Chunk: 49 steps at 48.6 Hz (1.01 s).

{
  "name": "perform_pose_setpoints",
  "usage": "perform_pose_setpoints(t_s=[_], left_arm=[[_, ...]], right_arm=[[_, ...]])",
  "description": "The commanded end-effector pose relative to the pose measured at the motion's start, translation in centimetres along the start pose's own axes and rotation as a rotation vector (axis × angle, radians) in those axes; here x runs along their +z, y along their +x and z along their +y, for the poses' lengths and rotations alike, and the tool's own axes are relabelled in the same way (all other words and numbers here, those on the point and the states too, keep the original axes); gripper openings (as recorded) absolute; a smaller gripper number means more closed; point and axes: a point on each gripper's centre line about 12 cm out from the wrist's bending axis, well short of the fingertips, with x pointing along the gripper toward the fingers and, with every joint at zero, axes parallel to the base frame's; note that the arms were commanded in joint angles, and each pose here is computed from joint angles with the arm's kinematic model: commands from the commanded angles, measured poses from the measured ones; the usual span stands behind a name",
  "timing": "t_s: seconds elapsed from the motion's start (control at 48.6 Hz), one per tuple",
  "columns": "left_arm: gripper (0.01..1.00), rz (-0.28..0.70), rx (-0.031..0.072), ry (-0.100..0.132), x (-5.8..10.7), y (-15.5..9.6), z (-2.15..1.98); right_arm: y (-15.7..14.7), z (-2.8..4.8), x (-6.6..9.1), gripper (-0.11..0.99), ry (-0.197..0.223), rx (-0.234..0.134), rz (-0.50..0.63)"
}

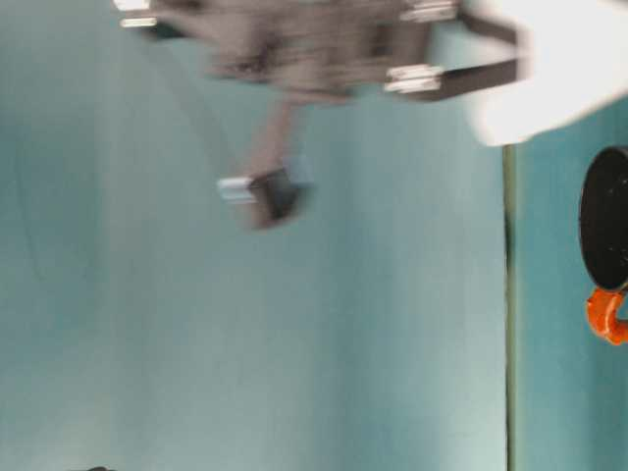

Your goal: Put the paper cup into the moved red handle cup holder.

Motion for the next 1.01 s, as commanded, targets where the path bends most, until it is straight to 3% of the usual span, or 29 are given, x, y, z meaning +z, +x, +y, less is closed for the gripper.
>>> perform_pose_setpoints(t_s=[0.0,0.165,0.432,0.782,0.988], left_arm=[[0.949,-0.022,0.000,0.001,0.4,-0.3,-0.02],[0.949,-0.022,-0.001,-0.007,0.4,-0.3,-0.06],[0.949,-0.020,-0.001,-0.018,0.3,-0.4,-0.06],[0.949,-0.017,0.000,-0.013,0.3,-0.4,-0.02],[0.949,-0.015,-0.001,-0.013,0.3,-0.4,-0.07]], right_arm=[[-4.4,-0.11,1.7,-0.10,0.010,0.014,-0.078],[-7.4,0.36,3.8,-0.11,0.012,0.028,-0.128],[-7.3,1.14,6.0,-0.11,0.006,0.039,-0.152],[-3.3,2.03,7.3,-0.11,-0.007,0.044,-0.168],[0.6,2.35,6.5,-0.11,-0.017,0.042,-0.149]])
